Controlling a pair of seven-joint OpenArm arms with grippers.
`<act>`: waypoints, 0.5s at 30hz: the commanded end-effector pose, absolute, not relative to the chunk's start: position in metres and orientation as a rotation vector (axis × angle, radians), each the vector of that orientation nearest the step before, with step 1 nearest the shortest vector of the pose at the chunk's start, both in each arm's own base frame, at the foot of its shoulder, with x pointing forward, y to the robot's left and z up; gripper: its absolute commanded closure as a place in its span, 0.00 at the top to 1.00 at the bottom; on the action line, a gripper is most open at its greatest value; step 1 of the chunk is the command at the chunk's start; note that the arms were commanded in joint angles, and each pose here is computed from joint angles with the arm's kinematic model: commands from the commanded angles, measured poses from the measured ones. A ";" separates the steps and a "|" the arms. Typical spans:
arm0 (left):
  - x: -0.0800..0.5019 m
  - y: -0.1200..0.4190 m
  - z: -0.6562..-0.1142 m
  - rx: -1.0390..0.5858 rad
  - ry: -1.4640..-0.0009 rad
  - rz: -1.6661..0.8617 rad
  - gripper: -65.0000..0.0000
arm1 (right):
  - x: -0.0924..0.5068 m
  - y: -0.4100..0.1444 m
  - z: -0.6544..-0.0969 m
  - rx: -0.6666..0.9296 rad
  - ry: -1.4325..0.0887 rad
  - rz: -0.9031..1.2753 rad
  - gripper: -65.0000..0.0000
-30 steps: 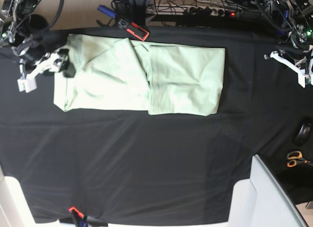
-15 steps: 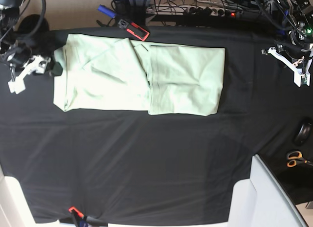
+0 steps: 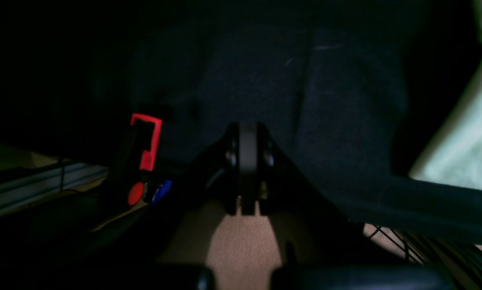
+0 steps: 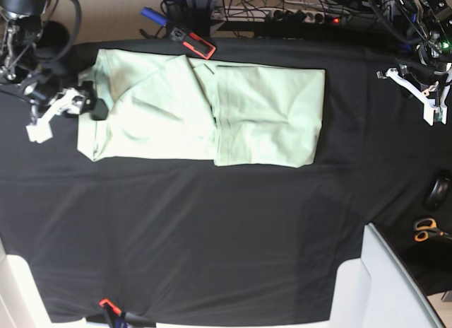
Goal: Fold the T-shirt properly
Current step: 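Grasp the shirt edge nearest the right gripper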
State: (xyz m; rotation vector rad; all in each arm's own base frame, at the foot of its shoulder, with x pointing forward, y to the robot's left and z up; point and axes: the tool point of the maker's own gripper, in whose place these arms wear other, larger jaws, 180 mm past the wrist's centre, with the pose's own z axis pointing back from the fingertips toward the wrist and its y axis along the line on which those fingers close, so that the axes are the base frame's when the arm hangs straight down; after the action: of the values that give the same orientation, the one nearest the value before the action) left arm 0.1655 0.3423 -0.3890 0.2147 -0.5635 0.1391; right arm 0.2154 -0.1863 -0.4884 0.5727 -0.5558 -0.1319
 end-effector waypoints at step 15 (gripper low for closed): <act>0.157 0.350 -0.407 0.197 -0.522 0.170 0.00 | 0.178 -0.136 -0.512 0.619 -0.369 0.007 0.82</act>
State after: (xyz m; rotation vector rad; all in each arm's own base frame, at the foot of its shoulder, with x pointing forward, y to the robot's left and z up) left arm 0.1501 0.3436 -0.4169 0.1757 -0.4900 0.1834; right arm 0.2132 -0.1408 -0.4900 0.6593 -0.5334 -0.0448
